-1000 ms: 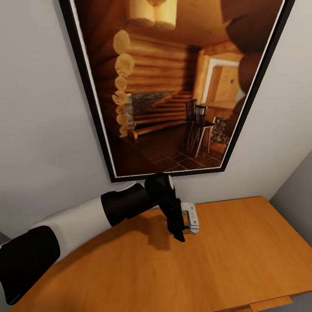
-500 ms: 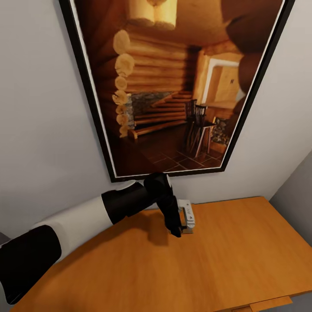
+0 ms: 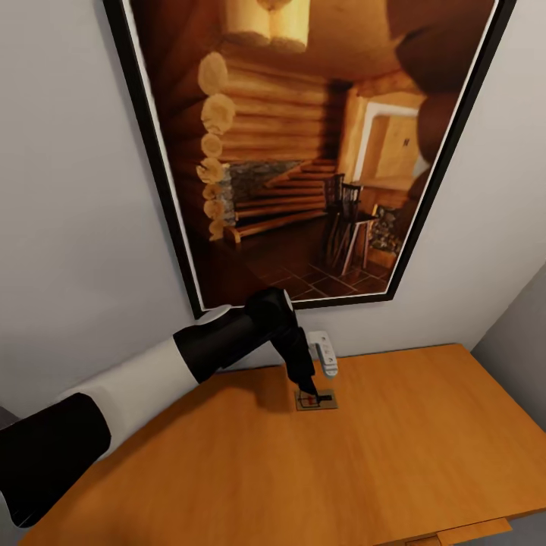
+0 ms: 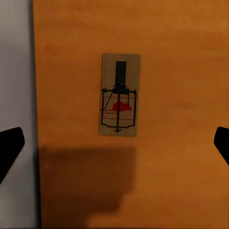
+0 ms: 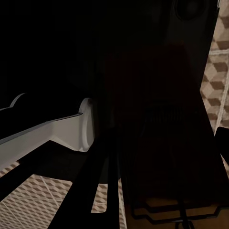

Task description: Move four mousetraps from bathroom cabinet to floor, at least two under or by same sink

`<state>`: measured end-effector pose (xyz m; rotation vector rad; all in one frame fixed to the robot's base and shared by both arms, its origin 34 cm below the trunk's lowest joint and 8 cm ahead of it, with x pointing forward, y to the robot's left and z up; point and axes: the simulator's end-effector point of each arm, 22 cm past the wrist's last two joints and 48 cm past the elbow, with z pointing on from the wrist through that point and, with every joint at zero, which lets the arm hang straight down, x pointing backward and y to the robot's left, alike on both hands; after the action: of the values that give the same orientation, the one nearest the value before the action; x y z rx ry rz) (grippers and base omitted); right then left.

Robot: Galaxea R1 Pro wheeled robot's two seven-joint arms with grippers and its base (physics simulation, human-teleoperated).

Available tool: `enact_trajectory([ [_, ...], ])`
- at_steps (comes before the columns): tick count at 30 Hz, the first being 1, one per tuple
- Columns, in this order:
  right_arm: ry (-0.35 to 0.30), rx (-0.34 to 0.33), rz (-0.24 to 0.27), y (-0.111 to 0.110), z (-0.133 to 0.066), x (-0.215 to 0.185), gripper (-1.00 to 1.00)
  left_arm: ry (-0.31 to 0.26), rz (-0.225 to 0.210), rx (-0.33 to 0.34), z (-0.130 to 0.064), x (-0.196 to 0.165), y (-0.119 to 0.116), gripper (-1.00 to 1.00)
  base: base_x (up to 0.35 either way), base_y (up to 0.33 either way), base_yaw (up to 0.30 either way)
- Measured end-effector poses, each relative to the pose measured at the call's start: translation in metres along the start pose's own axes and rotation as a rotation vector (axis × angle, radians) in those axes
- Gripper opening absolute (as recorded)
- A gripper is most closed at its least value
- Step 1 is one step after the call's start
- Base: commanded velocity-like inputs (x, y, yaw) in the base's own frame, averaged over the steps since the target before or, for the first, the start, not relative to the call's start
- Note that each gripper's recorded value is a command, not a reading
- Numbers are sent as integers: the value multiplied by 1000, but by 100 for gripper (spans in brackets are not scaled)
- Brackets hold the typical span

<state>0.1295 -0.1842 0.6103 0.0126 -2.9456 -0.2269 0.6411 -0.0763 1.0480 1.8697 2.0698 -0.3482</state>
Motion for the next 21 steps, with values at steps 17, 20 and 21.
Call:
enact_trajectory([
  [17, 13, 0, 2, 0, 1, 5, -100, 3, 5, 4, 7, -1, 0, 100, 0, 0, 0],
  [20, 17, 0, 3, 0, 2, 7, -100, 3, 4, 7, 8, 0, 0, 100, 0, 0, 0],
  [21, 18, 0, 3, 0, 2, 7, -100, 4, 4, 8, 9, 0, 0, 100, 0, 0, 0],
])
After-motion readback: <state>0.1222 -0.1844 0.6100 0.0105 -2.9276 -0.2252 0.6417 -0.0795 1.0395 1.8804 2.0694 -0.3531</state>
